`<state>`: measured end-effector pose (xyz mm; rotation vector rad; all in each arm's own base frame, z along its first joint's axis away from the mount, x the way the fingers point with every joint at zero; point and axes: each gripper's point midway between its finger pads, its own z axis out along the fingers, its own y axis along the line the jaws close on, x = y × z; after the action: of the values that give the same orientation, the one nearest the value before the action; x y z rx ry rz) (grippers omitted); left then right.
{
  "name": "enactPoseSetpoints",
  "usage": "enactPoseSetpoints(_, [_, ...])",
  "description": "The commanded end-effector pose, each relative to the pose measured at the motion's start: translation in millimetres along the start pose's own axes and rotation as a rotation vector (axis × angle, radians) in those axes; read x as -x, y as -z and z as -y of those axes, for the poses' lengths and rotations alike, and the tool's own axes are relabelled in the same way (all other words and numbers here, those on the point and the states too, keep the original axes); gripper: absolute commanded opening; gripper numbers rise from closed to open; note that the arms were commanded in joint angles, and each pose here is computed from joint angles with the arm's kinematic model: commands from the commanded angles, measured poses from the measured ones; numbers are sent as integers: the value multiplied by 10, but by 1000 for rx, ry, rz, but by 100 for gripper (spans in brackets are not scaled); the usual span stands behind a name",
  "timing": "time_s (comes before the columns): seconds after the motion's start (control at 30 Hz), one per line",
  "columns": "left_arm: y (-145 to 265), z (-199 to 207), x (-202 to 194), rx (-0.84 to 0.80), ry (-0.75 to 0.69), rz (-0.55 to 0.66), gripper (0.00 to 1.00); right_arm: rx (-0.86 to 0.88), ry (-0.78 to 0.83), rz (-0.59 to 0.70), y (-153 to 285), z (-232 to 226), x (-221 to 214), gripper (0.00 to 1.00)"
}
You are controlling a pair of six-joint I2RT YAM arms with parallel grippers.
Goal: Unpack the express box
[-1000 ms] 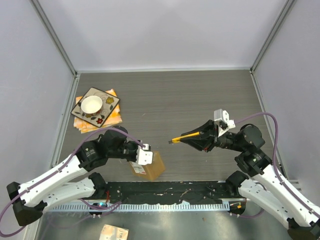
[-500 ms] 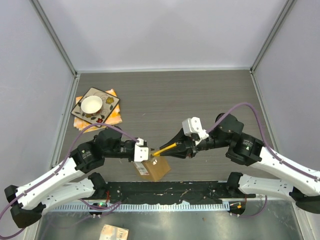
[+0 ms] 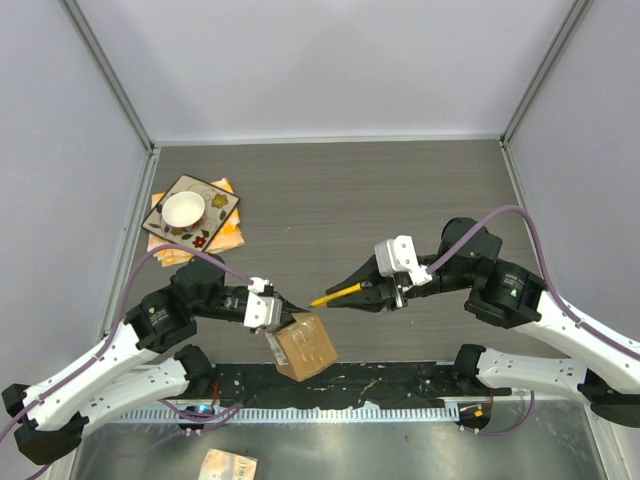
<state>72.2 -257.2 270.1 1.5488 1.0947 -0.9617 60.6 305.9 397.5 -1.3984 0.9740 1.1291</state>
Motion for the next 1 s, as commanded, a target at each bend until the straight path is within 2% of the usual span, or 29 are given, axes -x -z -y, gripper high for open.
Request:
enactPoseSetpoints(0.0, [-2, 3, 204, -21, -44, 77, 0, 69, 55, 105, 24, -109, 364, 1])
enactPoseSetpoints(0.23, [-52, -19, 172, -18, -38, 88, 0, 138, 43, 143, -11, -235, 466, 1])
enactPoseSetpoints(0.63, [-111, -56, 168, -17, -50, 107, 0, 185, 33, 125, -187, -286, 401, 1])
enactPoseSetpoints(0.97, [-86, 0, 212, -39, -54, 124, 0, 138, 36, 92, -283, -228, 269, 1])
